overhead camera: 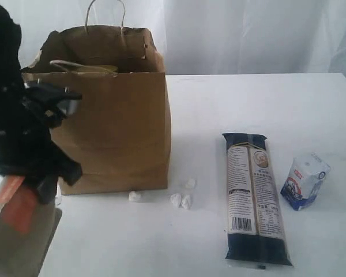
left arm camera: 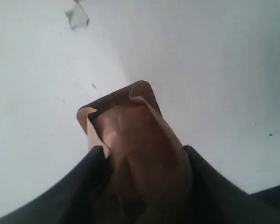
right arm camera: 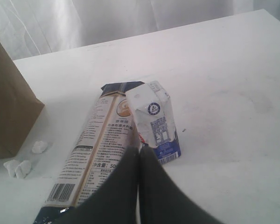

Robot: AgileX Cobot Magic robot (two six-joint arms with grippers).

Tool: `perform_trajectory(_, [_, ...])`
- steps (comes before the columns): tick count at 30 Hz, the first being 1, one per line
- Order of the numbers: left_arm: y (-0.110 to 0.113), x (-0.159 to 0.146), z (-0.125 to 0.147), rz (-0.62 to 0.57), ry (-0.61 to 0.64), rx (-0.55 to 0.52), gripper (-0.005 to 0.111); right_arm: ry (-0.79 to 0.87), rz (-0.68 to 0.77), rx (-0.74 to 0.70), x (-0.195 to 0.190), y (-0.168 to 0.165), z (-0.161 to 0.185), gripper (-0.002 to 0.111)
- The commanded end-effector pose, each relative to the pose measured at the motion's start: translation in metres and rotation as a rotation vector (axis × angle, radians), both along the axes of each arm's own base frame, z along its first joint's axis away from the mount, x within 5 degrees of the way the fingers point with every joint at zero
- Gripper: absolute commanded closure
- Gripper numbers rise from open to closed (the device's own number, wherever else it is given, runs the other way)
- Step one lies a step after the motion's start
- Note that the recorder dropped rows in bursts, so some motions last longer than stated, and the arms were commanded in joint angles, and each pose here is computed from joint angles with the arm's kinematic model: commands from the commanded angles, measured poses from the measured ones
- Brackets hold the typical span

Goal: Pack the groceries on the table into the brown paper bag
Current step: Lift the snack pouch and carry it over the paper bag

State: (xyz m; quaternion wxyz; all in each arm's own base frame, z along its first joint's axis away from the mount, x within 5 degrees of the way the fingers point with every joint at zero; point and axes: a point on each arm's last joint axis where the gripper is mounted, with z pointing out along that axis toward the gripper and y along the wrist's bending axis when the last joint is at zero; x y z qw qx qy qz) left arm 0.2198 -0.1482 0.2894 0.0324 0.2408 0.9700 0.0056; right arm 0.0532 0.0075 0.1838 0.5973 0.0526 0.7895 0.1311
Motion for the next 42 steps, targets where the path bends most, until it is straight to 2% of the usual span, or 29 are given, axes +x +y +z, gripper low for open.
perform_trajectory(1, [0.008, -0.004, 0.053, -0.04, -0.121, -0.017, 0.107, -0.01, 0.006, -0.013, 0.0, 0.0, -0.001, 0.108])
perform_trajectory(9, [0.03, -0.021, 0.14, -0.039, -0.416, -0.161, 0.107, -0.01, 0.006, -0.013, 0.0, 0.0, -0.001, 0.108])
perform_trajectory(19, [0.073, -0.082, 0.249, -0.079, -0.829, -0.338, 0.107, -0.01, 0.006, -0.013, 0.0, 0.0, -0.001, 0.108])
perform_trajectory(24, [0.094, -0.113, 0.283, -0.139, -0.995, -0.367, 0.107, -0.01, 0.006, -0.013, 0.0, 0.0, -0.001, 0.108])
perform_trajectory(27, [0.096, -0.114, 0.291, -0.16, -1.071, -0.376, 0.107, -0.01, 0.006, -0.013, 0.0, 0.0, -0.001, 0.108])
perform_trajectory(30, [0.082, -0.098, 0.292, -0.183, -1.124, -0.417, 0.107, -0.01, 0.006, -0.013, 0.0, 0.0, -0.001, 0.108])
perform_trajectory(32, [0.07, -0.081, 0.284, -0.208, -1.12, -0.408, 0.107, -0.01, 0.006, -0.013, 0.0, 0.0, -0.001, 0.108])
perform_trajectory(36, [0.045, -0.039, 0.252, -0.229, -1.082, -0.34, 0.107, -0.01, 0.006, -0.013, 0.0, 0.0, -0.001, 0.108])
perform_trajectory(39, [0.031, -0.022, 0.237, -0.242, -1.128, -0.393, 0.107, -0.01, 0.006, -0.013, 0.0, 0.0, -0.001, 0.108])
perform_trajectory(42, [0.023, -0.018, 0.232, -0.246, -1.221, -0.494, 0.107, -0.01, 0.006, -0.013, 0.0, 0.0, -0.001, 0.108])
